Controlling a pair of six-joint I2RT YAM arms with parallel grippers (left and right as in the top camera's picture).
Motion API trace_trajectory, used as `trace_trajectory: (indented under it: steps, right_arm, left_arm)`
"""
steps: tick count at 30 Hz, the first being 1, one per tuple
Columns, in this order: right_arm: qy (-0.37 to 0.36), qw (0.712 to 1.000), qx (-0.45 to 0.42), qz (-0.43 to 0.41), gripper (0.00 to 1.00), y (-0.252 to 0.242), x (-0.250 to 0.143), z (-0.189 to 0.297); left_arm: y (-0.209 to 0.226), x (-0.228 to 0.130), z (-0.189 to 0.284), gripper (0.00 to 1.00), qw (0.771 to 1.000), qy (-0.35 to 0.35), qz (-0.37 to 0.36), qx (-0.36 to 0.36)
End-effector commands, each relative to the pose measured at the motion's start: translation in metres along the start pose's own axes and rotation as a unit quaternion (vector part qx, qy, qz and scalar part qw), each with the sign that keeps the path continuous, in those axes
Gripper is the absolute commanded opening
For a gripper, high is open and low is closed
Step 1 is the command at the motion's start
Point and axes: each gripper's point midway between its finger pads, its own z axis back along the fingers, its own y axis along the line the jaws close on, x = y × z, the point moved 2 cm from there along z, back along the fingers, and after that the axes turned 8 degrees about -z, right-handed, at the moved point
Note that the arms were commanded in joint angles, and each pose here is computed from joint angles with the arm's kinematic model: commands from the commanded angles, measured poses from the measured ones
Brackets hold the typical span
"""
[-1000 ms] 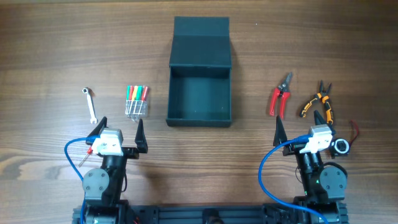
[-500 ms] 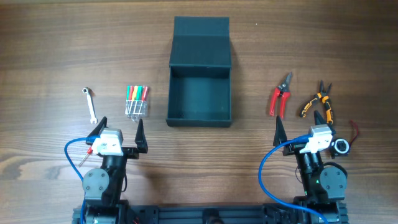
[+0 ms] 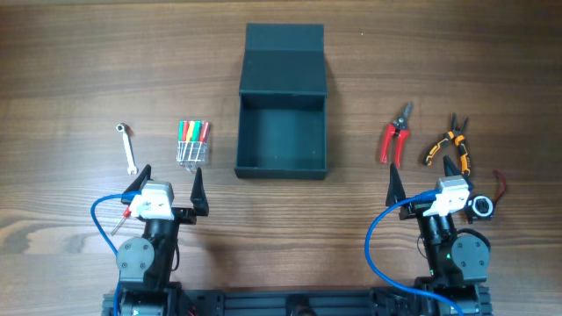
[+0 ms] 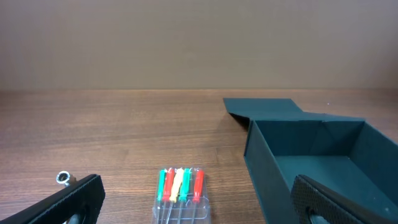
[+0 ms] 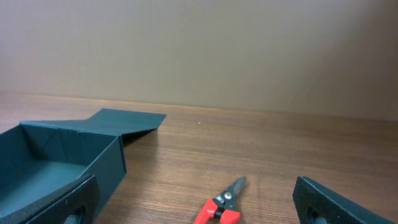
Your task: Pack container
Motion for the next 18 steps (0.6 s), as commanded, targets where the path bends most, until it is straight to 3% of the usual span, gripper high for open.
trace_trajectory:
  steps: [1, 8, 11, 13, 18]
  right_arm:
    - [-0.007, 1.000, 0.001, -0.007, 1.00, 0.001, 0.003, 0.000]
    - [0.002, 0.998, 0.000, -0.062, 1.00, 0.001, -0.001, -0.001]
    - [0.022, 0.991, 0.044, -0.123, 1.00, 0.015, -0.001, 0.000]
    - [0.054, 0.983, 0.068, -0.159, 1.00, 0.026, 0.008, 0.004]
    - [0.129, 0.975, 0.049, -0.175, 1.00, 0.031, 0.047, 0.007]
  left_arm:
    - [-0.005, -0.001, 0.000, 1.00, 1.000, -0.002, -0.010, -0.014]
    - [0.000, 0.008, 0.000, 1.00, 1.000, -0.023, -0.006, 0.001]
    - [0.002, 0.022, 0.002, 1.00, 0.994, -0.043, 0.099, 0.000]
    - [-0.003, 0.026, 0.006, 1.00, 0.988, -0.010, 0.153, -0.019]
    - [-0.012, 0.047, 0.017, 1.00, 0.982, 0.073, 0.165, -0.048]
